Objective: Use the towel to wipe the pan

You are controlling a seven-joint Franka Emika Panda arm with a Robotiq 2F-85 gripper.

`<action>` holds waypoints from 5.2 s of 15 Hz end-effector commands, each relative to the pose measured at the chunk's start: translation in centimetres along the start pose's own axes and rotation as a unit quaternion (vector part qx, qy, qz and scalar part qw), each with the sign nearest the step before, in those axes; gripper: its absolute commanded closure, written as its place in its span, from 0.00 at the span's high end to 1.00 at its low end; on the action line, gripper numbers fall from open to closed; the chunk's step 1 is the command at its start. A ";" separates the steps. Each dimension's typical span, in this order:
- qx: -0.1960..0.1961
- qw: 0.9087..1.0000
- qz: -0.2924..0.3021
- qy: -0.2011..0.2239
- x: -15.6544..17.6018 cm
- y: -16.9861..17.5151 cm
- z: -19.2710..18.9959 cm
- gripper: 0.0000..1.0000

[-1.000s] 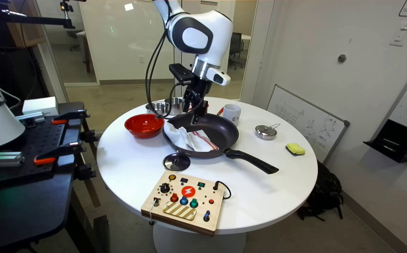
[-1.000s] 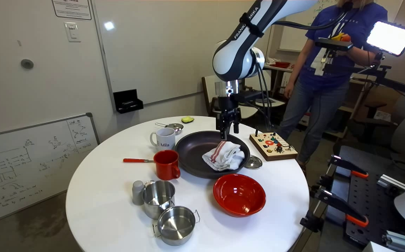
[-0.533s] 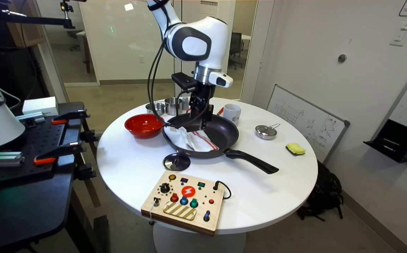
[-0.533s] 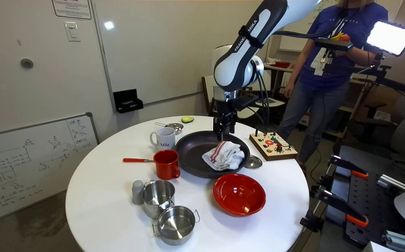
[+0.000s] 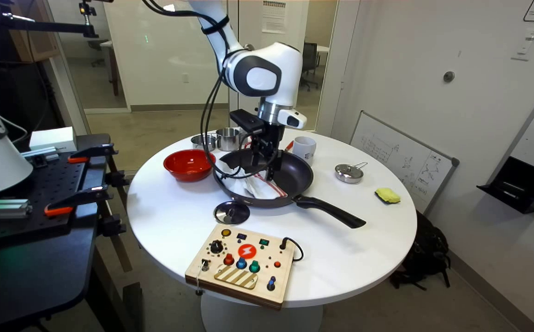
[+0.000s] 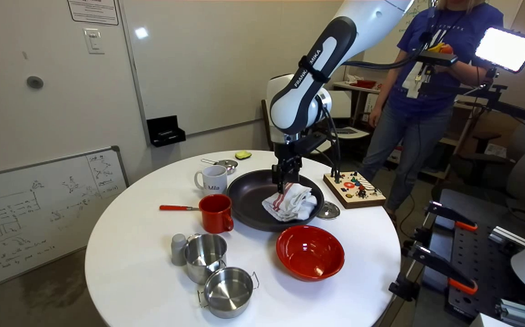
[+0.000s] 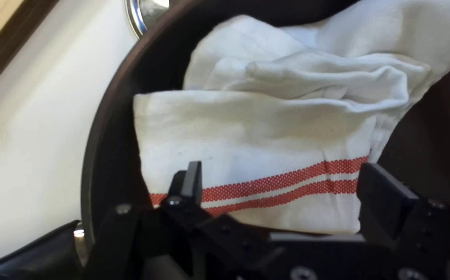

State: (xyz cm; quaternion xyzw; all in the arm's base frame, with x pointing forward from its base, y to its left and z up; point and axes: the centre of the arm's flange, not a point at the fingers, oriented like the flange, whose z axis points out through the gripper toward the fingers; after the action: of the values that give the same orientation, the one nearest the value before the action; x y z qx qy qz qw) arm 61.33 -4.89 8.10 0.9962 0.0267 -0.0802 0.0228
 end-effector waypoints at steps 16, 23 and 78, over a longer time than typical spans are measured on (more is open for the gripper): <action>-0.033 0.988 -0.133 -0.076 4.2 0.4 4.1 0.03; -0.078 0.963 -0.258 0.010 5.5 0.0 3.3 0.04; 0.028 0.711 -0.697 -0.092 3.0 -9.2 0.9 0.04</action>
State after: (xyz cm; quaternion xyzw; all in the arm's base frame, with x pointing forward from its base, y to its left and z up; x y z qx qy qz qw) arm 62.01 3.71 6.41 0.6717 0.7172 -0.1813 -0.0403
